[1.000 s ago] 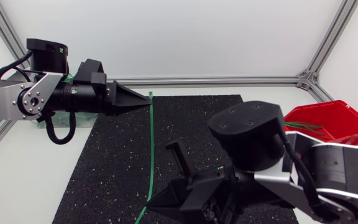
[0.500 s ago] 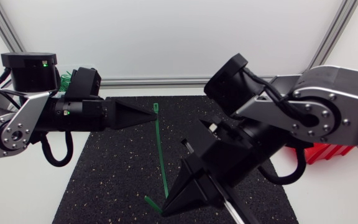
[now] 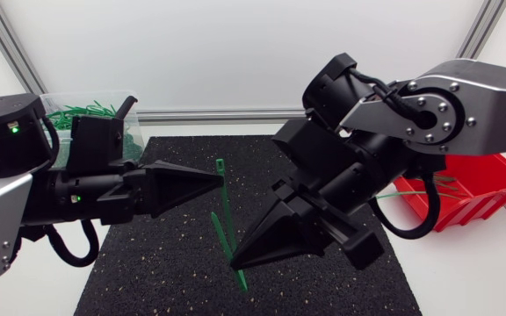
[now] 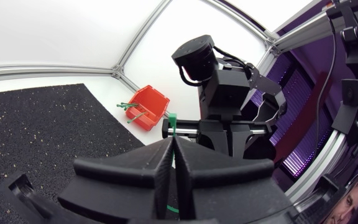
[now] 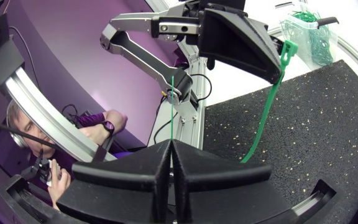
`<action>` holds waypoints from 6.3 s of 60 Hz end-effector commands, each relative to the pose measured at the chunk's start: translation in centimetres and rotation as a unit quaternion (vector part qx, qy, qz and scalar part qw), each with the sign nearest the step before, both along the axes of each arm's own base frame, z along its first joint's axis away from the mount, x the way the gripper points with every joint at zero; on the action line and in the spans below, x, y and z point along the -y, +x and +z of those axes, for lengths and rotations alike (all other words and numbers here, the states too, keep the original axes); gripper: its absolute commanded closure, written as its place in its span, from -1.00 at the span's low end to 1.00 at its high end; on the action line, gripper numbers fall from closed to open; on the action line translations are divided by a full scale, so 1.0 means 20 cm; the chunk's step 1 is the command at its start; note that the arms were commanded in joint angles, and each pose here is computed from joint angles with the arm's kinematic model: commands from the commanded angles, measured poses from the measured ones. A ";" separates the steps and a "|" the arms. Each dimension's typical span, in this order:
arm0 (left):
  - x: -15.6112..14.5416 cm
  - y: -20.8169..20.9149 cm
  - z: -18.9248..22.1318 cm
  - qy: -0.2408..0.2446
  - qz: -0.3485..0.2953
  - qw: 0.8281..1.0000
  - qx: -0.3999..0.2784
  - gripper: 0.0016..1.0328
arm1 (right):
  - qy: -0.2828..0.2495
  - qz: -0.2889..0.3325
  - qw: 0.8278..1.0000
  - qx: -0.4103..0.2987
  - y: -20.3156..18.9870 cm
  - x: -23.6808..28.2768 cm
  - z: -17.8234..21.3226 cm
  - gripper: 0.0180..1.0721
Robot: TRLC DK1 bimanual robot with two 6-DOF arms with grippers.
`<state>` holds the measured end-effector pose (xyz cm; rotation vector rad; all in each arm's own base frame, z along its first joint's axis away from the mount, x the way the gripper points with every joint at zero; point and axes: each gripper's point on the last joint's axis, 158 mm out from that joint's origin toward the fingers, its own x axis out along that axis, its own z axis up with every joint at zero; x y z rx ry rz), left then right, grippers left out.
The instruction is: Take a green cable tie from the red box, thread the tail through the head to close it, then place it in the transparent bin on the left.
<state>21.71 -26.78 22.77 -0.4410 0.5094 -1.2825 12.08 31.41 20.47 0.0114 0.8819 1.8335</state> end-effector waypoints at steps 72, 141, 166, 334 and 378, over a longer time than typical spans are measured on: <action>-0.02 -0.19 0.07 0.000 0.043 0.983 0.177 0.92 | -0.131 -0.077 0.906 -0.396 0.02 0.00 0.24 0.89; 0.00 -0.20 0.01 0.020 0.045 0.982 0.180 0.92 | -0.126 -0.061 0.906 -0.399 -0.03 0.00 0.28 0.89; -0.01 -0.14 0.10 -0.020 0.056 0.994 0.093 0.92 | -0.126 -0.061 0.906 -0.400 -0.04 0.00 0.29 0.89; 0.00 -0.29 0.17 -0.067 0.039 0.994 0.083 0.92 | -0.125 -0.086 0.881 -0.448 0.25 -0.10 0.28 0.51; -0.05 -0.24 0.06 -0.020 0.063 0.984 0.162 0.92 | -0.101 -0.113 0.893 -0.423 0.27 0.00 0.34 -0.38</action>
